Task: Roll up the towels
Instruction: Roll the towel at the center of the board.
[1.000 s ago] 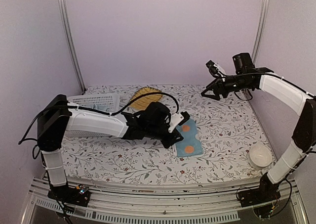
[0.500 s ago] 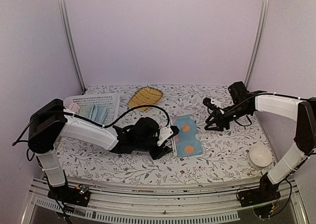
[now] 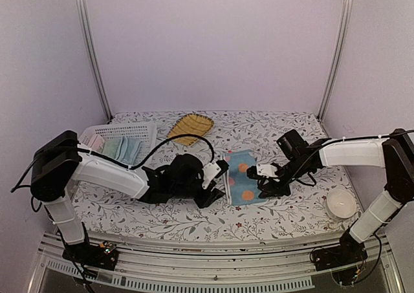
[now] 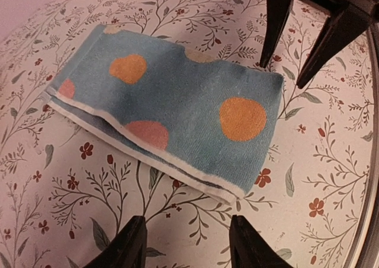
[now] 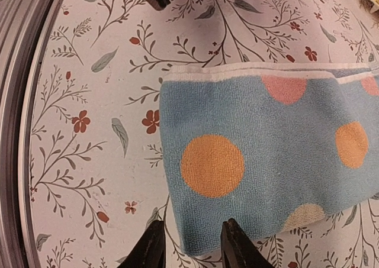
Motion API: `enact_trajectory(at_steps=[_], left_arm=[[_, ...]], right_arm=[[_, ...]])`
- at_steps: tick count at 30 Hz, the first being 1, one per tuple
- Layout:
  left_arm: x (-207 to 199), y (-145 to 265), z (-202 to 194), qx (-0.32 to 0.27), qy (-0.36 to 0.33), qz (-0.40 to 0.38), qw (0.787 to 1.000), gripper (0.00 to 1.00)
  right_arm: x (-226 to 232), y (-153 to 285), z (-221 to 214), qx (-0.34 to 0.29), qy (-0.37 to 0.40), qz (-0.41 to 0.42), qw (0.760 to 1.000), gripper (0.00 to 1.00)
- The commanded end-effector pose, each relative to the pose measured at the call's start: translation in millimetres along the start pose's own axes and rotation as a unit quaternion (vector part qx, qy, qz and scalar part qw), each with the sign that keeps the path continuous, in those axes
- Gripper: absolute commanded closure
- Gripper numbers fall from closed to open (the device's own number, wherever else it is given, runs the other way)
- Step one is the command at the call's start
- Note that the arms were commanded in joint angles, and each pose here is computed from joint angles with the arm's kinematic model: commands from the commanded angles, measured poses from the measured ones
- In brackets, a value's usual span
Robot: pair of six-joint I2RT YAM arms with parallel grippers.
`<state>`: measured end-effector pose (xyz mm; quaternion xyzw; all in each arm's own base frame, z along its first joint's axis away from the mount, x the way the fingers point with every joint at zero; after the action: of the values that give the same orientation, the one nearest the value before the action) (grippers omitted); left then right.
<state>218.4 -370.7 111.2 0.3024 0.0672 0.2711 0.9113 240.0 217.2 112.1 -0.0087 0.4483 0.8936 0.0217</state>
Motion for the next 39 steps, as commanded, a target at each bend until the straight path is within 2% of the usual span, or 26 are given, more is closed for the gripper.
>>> enact_trajectory(at_steps=[1, 18, 23, 27, 30, 33, 37, 39], left_arm=[[0.5, 8.6, 9.2, -0.022, 0.019, 0.000, 1.000, 0.50], [1.3, 5.9, 2.4, -0.011, 0.022, 0.006, 1.000, 0.51], [1.5, 8.0, 2.1, -0.013, 0.023, 0.007, 1.000, 0.50], [1.4, 9.4, 1.8, -0.012, 0.017, 0.005, 1.000, 0.51], [-5.0, 12.6, 0.4, -0.011, 0.009, -0.018, 1.000, 0.53], [-15.8, 18.6, -2.1, -0.029, -0.013, -0.036, 0.999, 0.54], [-44.4, 29.3, -5.6, -0.071, -0.119, -0.047, 0.989, 0.54], [-55.9, 24.7, -3.8, -0.068, -0.155, -0.050, 0.984, 0.54]], right_arm=[[-3.3, -15.1, -1.3, 0.023, 0.029, -0.013, 0.999, 0.66], [7.2, -43.4, -16.3, 0.066, 0.025, 0.019, 0.997, 0.67], [10.4, -47.8, -21.7, 0.076, 0.019, 0.030, 0.997, 0.74], [15.4, -47.2, -20.2, 0.075, 0.005, 0.056, 0.996, 0.88], [18.3, -41.8, -13.6, 0.067, -0.006, 0.082, 0.994, 0.91], [20.3, -35.4, -5.0, 0.043, -0.037, 0.132, 0.990, 0.93], [9.1, -30.7, 0.9, 0.013, -0.101, 0.202, 0.974, 0.95], [2.0, -30.0, 0.6, 0.003, -0.126, 0.226, 0.966, 0.95]])
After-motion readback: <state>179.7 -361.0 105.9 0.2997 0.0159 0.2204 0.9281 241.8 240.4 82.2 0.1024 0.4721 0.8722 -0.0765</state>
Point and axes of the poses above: each gripper's point midway between its finger pads, its own y axis back along the fingers, its own x axis along the line the jaws close on, z = x × y, the point moved 6 cm from there along y, back along the fingers, and after that the axes turned 1 degree about -y, right-handed, at the moved point
